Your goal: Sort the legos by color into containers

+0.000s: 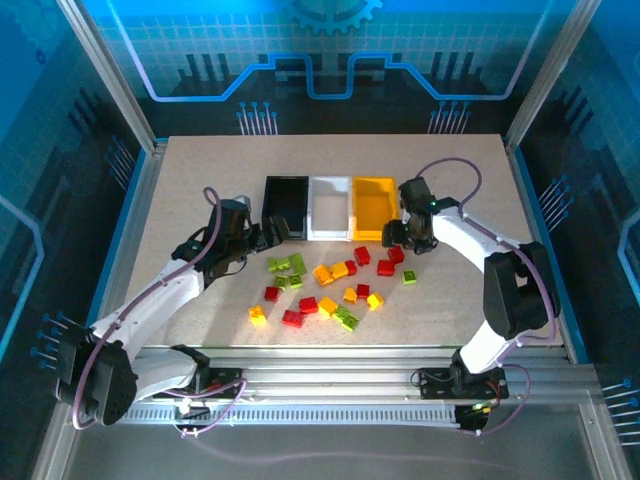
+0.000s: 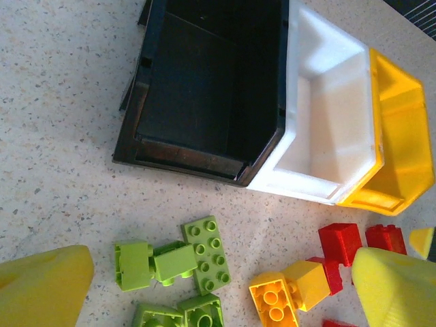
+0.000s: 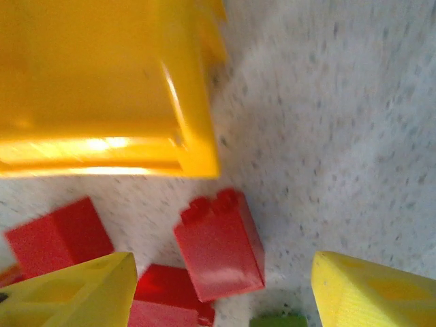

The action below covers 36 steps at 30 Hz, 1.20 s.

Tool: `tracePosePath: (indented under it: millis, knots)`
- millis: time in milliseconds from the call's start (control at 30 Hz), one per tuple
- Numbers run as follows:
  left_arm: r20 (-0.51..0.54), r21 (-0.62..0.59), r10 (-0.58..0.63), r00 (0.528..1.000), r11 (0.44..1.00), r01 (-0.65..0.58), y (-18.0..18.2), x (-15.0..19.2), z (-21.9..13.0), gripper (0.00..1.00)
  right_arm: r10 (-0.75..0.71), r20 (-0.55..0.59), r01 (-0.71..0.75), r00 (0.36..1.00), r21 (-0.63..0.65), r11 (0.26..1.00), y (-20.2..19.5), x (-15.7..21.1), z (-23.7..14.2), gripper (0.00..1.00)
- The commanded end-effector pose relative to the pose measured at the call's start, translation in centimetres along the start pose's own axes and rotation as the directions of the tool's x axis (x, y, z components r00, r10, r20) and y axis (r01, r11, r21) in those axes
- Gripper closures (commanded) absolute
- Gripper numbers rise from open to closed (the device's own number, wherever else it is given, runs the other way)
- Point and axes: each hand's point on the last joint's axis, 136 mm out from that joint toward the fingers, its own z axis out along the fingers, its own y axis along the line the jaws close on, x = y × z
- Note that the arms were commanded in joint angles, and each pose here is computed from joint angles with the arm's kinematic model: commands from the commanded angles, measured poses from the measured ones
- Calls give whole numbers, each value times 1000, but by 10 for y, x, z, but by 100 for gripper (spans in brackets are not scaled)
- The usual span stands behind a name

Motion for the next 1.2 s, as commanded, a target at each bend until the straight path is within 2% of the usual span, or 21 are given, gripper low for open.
tracePosePath:
  millis: [0, 200, 367, 600, 733, 867, 933, 1167]
  knots:
    - [-1, 40, -9, 1000, 999, 9, -7, 2, -1, 1, -13, -11, 13, 1000, 9, 1000, 1, 9, 5, 31]
    - [-17, 37, -11, 1000, 999, 11, -6, 6, 4, 1, -27, -3, 28, 1000, 30, 999, 1, 2, 19, 32]
    - [-17, 21, -10, 1000, 1000, 11, -1, 8, 6, 1, -29, -47, 32, 998, 54, 998, -2, 6, 35, 36]
    - [-11, 16, -12, 1000, 1000, 13, 0, 7, 5, 1, -35, -38, 36, 999, 44, 998, -1, 6, 36, 58]
    - [5, 0, -18, 1000, 1000, 18, 3, 4, 1, 1, -52, 37, 51, 998, 23, 998, 4, -5, 8, 68]
    - [25, -23, -32, 999, 999, 33, 10, 4, -3, 1, -96, 137, 99, 986, -13, 995, 26, -25, -34, 70]
    - [30, -29, -42, 999, 999, 43, 13, 6, -4, 1, -110, 166, 115, 980, -18, 993, 38, -38, -43, 69]
    - [20, -47, -48, 999, 998, 49, 22, 15, -12, 1, -64, 184, 62, 981, 18, 998, 60, -93, -20, 67]
